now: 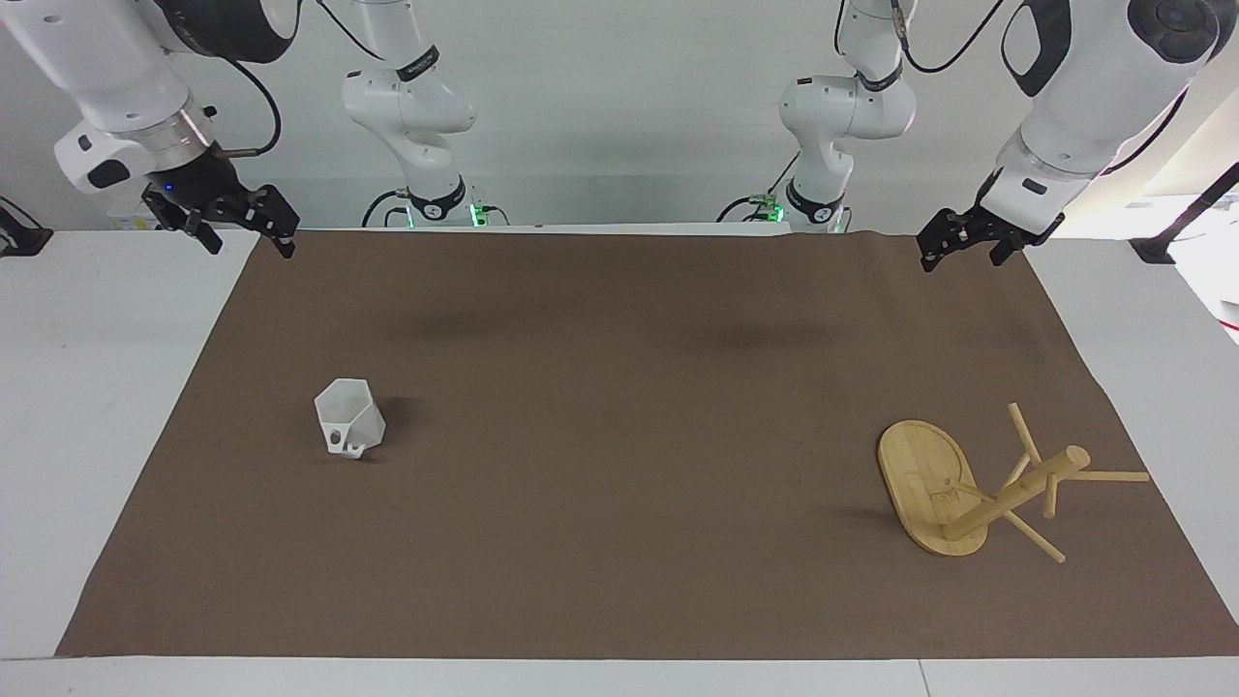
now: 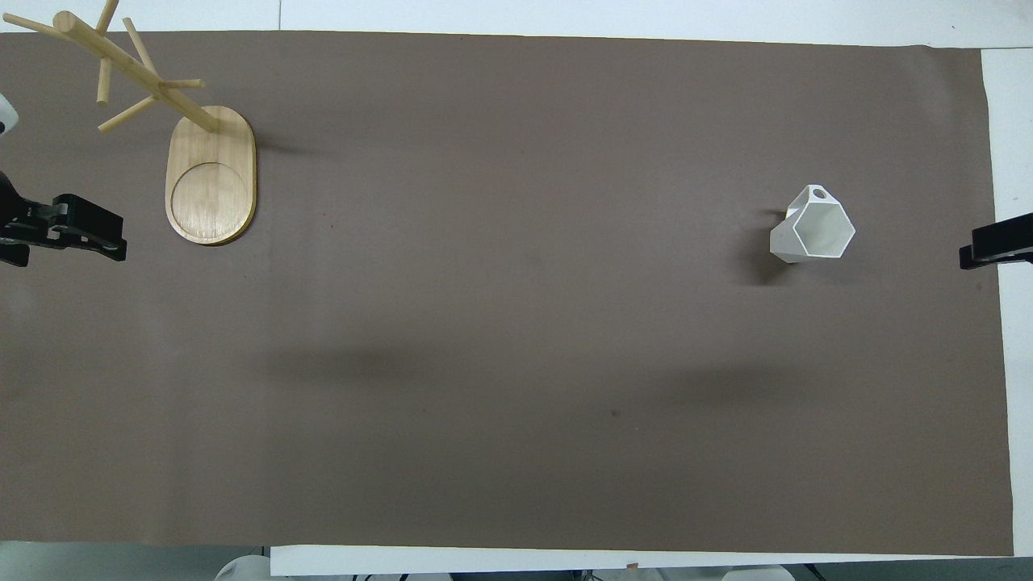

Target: Hang cup on rack

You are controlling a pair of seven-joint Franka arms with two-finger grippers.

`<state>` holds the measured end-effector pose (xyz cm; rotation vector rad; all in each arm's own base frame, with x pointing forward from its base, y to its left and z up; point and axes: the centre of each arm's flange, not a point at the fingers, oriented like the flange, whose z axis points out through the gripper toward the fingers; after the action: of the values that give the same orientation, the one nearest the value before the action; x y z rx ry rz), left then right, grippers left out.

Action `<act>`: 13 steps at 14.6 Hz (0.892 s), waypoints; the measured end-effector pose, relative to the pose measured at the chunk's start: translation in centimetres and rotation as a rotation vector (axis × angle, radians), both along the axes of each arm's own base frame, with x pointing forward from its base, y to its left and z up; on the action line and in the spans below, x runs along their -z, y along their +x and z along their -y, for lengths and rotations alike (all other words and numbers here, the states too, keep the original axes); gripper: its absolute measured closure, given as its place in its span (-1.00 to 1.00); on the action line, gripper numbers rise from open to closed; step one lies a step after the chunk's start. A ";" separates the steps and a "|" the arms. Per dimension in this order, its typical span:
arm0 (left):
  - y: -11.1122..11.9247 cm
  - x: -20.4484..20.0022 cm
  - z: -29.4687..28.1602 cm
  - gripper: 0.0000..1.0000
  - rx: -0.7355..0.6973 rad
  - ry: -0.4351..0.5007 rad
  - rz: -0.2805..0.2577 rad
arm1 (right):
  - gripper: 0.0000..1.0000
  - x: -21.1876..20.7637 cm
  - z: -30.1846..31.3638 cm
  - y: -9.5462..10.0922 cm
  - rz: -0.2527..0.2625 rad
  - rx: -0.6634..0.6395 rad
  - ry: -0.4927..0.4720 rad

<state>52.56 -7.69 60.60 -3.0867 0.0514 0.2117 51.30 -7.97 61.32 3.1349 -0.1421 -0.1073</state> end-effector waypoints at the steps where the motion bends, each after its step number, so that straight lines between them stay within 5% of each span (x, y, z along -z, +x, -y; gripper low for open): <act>1: 0.0 0.0 0.0 -1.00 0.000 0.000 0.000 | -1.00 0.0 0.0 0.0 0.000 0.000 0.000; 9: 0.0 0.0 0.0 -1.00 0.000 0.000 0.000 | -1.00 0.3 0.2 -0.1 -0.009 -0.007 0.002; 13: 0.0 0.0 0.0 -1.00 0.000 0.000 0.000 | -1.00 0.7 0.4 0.7 0.028 -0.352 0.015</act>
<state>52.56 -7.69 60.60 -3.0867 0.0514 0.2117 52.03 -8.36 60.66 3.1170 0.4102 -0.0620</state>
